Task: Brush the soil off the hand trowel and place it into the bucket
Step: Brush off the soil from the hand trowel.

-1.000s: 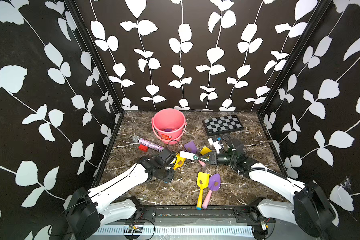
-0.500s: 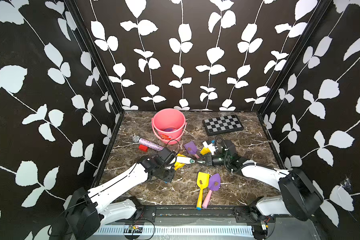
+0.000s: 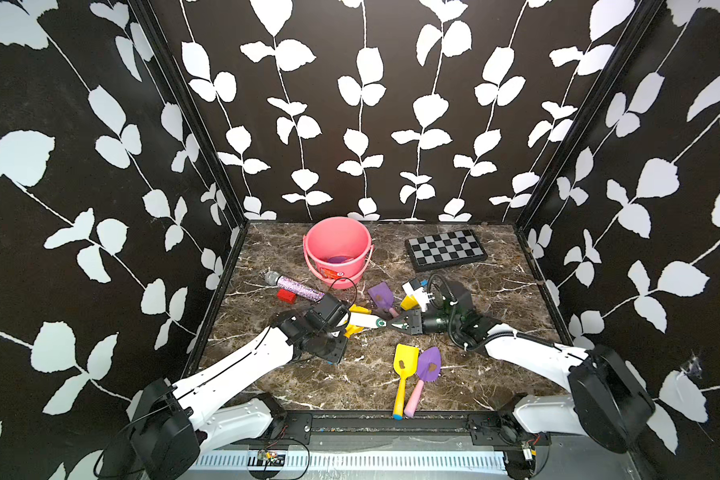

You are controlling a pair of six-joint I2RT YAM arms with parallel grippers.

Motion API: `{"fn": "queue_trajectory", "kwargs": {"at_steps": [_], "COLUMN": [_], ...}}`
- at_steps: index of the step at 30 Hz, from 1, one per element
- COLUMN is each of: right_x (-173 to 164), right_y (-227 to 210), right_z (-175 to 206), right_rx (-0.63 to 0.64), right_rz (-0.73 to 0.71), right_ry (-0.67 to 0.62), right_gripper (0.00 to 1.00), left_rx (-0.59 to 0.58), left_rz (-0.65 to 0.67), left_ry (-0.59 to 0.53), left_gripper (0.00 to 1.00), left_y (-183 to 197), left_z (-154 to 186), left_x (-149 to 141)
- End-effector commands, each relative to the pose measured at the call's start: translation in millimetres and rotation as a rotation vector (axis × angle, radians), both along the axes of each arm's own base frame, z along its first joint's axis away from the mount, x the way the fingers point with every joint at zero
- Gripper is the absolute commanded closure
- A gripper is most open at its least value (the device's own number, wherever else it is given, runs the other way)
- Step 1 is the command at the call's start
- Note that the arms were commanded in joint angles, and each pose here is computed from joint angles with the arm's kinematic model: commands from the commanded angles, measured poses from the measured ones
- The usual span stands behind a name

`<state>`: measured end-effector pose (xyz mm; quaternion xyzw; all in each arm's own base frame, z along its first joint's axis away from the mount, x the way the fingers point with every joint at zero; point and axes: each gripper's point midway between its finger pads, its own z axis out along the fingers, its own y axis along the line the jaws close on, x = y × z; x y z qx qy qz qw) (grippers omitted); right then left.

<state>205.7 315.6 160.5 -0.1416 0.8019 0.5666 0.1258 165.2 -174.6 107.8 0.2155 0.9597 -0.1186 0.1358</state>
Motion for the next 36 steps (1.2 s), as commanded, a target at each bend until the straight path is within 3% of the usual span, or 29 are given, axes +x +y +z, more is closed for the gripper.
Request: {"fn": "queue_trajectory", "kwargs": {"at_steps": [1, 4, 11, 17, 26, 31, 36], "right_x": [1.7, 11.6, 36.9, 25.1, 11.0, 29.6, 55.7], "right_y": [10.6, -0.8, -24.2, -18.7, 18.3, 17.6, -2.1], "right_z": [-1.2, -8.7, 15.3, 28.2, 9.9, -1.9, 10.6], "right_rx": [0.027, -0.008, 0.002, 0.034, 0.054, 0.023, 0.042], "right_rz": [0.01, -0.024, -0.102, -0.076, -0.004, -0.039, -0.13], "right_ry": [-0.014, -0.02, -0.073, -0.084, -0.048, -0.042, -0.064], "right_gripper": [1.0, 1.0, 1.0, 1.0, 1.0, 1.0, 1.0], "left_rx": [-0.019, -0.01, 0.007, 0.017, 0.0, -0.01, -0.01], "left_rz": [0.001, 0.001, 0.009, 0.013, 0.012, 0.01, 0.007], "left_ry": [-0.028, -0.026, -0.025, -0.025, -0.023, -0.026, -0.021], "left_gripper": [1.0, 1.0, 1.0, 1.0, 1.0, 1.0, 1.0], "left_y": [0.2, 2.9, 8.1, 10.7, 8.6, 7.6, 7.1], "left_z": [9.9, 8.9, 3.9, 2.3, 3.6, 3.8, 2.1], "left_x": [2.7, 1.7, 1.1, 1.3, 0.3, 0.1, -0.6]}}
